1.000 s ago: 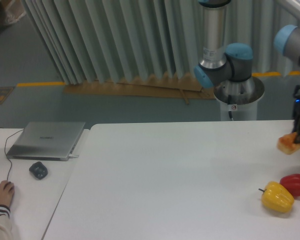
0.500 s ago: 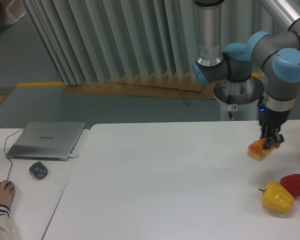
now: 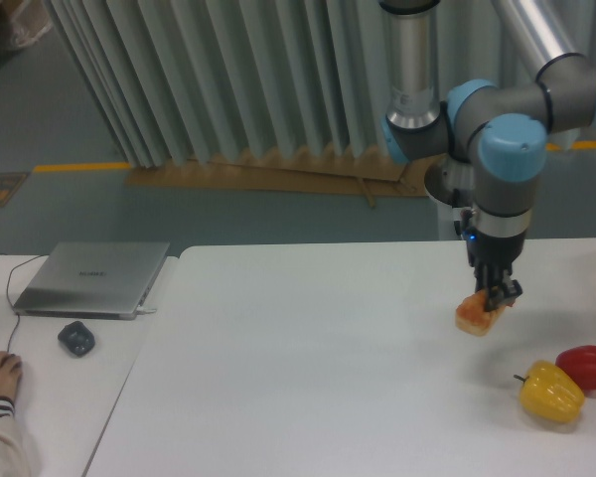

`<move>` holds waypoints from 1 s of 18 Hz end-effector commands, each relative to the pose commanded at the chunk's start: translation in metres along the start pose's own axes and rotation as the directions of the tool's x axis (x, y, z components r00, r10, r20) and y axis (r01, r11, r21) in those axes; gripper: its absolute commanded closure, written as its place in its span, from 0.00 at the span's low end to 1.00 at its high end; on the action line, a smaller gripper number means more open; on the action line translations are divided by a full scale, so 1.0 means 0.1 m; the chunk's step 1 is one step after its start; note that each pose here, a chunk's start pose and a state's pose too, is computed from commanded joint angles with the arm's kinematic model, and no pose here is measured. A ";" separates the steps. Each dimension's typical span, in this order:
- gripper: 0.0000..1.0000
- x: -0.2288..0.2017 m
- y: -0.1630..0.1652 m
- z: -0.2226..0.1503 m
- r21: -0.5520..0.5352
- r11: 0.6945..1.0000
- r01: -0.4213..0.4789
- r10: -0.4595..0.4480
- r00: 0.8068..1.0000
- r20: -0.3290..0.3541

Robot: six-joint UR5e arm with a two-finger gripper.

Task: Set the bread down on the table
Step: 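Move the held bread toward the table center and lower it, then open the gripper to release the bread onto the table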

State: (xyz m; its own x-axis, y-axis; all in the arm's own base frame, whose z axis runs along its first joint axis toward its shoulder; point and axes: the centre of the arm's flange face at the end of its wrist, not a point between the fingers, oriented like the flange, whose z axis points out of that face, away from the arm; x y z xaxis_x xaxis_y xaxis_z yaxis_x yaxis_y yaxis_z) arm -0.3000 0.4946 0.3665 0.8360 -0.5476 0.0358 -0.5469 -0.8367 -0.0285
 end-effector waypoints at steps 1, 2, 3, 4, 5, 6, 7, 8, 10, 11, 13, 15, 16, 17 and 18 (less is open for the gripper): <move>0.60 -0.01 0.00 0.02 0.000 1.000 0.006 -0.006 1.000 -0.001; 0.59 -0.01 -0.01 0.03 -0.001 1.000 0.006 -0.006 1.000 -0.003; 0.59 -0.03 -0.01 0.05 -0.001 1.000 0.006 -0.006 1.000 -0.004; 0.58 -0.04 -0.01 0.06 -0.001 1.000 0.006 -0.006 1.000 -0.004; 0.56 -0.05 -0.02 0.06 0.000 1.000 0.005 -0.005 1.000 0.000; 0.54 -0.05 -0.02 0.05 0.001 1.000 0.003 -0.003 1.000 0.004; 0.50 -0.05 -0.02 0.07 0.000 1.000 0.002 -0.002 1.000 0.002; 0.44 -0.05 -0.02 0.07 -0.001 1.000 0.000 0.000 1.000 0.003; 0.00 -0.06 -0.01 0.08 -0.020 1.000 -0.006 0.006 1.000 0.007; 0.00 -0.06 -0.02 0.09 -0.024 1.000 -0.009 0.009 1.000 0.006; 0.00 -0.04 -0.07 0.09 -0.026 0.999 -0.020 0.020 1.000 0.006; 0.00 -0.03 -0.07 0.11 -0.025 0.999 -0.021 0.021 1.000 0.003; 0.00 -0.02 -0.07 0.10 -0.025 0.999 -0.023 0.023 1.000 0.004; 0.00 -0.02 -0.07 0.10 -0.025 0.999 -0.021 0.021 1.000 0.004; 0.00 -0.02 -0.07 0.10 -0.025 0.999 -0.023 0.023 1.000 0.004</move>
State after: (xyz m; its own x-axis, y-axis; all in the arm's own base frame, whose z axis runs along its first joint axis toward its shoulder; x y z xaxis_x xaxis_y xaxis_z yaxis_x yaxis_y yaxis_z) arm -0.2974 0.5022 0.3565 0.8234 -0.5666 0.0307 -0.5668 -0.8238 -0.0047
